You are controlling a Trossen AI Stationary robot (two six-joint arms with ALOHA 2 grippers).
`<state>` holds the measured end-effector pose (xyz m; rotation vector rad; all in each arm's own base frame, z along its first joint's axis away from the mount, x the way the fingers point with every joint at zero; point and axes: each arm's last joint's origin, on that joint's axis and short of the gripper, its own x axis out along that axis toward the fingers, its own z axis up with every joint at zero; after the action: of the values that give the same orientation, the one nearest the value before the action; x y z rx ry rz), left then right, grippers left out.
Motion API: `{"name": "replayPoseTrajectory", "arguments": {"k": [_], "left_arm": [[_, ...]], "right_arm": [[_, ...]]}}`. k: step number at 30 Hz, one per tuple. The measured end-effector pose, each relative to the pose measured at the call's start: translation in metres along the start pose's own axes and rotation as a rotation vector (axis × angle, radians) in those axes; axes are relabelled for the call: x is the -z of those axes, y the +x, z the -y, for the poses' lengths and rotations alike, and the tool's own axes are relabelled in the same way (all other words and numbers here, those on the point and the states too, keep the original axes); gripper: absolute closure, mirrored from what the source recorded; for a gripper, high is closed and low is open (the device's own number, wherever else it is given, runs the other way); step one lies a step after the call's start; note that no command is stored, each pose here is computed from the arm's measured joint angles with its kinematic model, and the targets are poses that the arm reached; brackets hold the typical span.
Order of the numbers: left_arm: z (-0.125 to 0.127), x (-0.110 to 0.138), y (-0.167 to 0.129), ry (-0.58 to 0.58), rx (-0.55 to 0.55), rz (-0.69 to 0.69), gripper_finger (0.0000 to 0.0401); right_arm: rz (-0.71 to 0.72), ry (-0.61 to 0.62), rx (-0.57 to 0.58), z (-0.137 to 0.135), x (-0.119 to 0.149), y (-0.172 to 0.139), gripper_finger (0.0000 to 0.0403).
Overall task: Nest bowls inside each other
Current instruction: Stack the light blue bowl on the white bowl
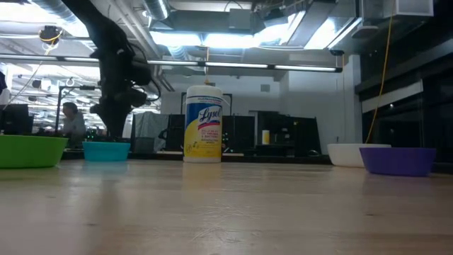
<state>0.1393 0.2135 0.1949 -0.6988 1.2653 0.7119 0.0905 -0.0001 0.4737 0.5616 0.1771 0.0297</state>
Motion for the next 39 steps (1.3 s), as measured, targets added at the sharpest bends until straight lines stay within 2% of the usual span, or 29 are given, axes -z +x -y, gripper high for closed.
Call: {"name": "replayPoseTrajectory", "arguments": {"k": [14, 23, 26, 28, 30, 34, 36, 39], "left_arm": [[-0.002, -0.007, 0.012, 0.028, -0.008, 0.005, 0.0317], [-0.004, -0.003, 0.035, 0.046, -0.008, -0.079, 0.0317], [-0.005, 0.001, 0.047, 0.016, -0.054, -0.109, 0.0321], [-0.003, 0.003, 0.049, 0.025, -0.084, -0.118, 0.0342], [0.001, 0.001, 0.044, 0.044, -0.082, -0.08, 0.038], [0.014, 0.003, 0.02, 0.067, -0.054, 0.019, 0.0396], [0.022, 0.007, 0.0, 0.074, -0.002, 0.101, 0.0397], [0.042, 0.019, -0.034, 0.167, 0.191, 0.248, 0.0397]], "right_arm": [[0.019, 0.033, -0.017, -0.001, -0.003, 0.005, 0.022], [0.01, 0.038, -0.019, -0.001, -0.005, 0.014, 0.022], [0.01, 0.042, -0.019, -0.001, -0.005, 0.014, 0.022], [0.01, 0.042, -0.019, -0.001, -0.005, 0.014, 0.022], [0.01, 0.042, -0.019, -0.001, -0.005, 0.014, 0.022], [0.01, 0.043, -0.018, -0.001, -0.005, 0.014, 0.0221], [0.008, 0.045, -0.017, -0.001, -0.005, 0.014, 0.0221], [0.004, 0.046, -0.014, -0.001, -0.005, 0.017, 0.0221]]}}
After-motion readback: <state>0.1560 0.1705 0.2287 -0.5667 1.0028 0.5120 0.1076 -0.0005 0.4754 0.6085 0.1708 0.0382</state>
